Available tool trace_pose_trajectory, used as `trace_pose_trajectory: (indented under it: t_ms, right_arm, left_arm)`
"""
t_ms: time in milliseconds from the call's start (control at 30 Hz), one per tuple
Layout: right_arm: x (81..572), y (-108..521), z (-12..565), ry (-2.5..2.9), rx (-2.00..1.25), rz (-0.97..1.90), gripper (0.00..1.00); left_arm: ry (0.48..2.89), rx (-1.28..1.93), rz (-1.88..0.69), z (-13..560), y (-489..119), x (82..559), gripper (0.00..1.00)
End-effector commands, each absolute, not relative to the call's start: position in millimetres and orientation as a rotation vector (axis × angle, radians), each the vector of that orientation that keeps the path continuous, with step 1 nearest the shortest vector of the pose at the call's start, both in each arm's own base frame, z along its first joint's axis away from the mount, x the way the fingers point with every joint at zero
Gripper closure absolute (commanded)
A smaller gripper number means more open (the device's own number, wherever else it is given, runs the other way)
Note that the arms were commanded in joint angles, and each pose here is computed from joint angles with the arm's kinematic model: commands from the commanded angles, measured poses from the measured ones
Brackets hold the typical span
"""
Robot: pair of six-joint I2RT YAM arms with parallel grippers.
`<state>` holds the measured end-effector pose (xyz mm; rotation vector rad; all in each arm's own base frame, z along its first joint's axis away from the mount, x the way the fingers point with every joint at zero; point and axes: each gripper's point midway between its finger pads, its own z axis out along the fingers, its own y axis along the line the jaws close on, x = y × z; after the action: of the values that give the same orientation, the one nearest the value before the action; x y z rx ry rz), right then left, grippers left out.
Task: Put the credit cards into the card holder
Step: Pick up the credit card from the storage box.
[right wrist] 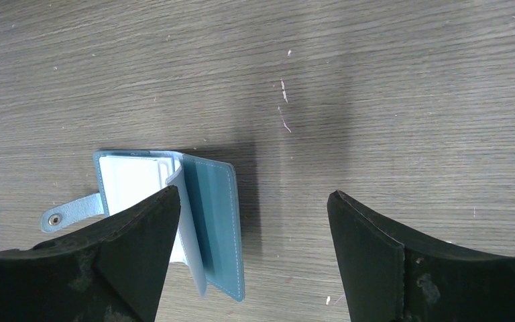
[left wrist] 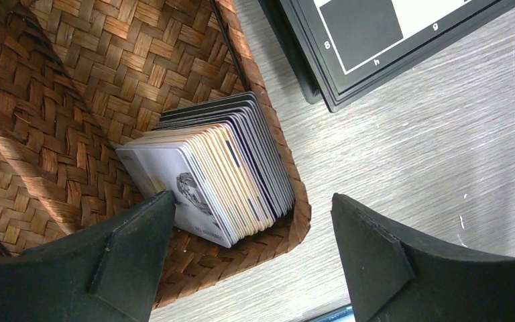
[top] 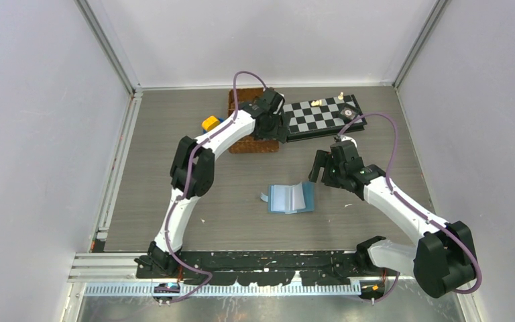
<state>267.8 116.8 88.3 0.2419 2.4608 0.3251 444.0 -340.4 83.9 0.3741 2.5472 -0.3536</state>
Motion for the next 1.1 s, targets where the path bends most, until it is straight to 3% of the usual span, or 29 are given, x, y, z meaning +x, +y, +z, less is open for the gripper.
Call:
trace_pose_trajectory:
  t_ms: [0,900,1067]
  right_arm:
    - [274,118,97,2.411,0.239,0.348,0.15]
    - [272,121,94,2.428,0.236,0.368,0.15]
    - [272,121,94,2.43,0.234,0.373,0.15]
  left_arm:
    - [2.462,0.35,-0.427,117,-346,446,0.12]
    - [2.384,0.339,-0.526,135,-354,445,0.21]
    - [2.392,0.307,-0.349,126,-333,456,0.18]
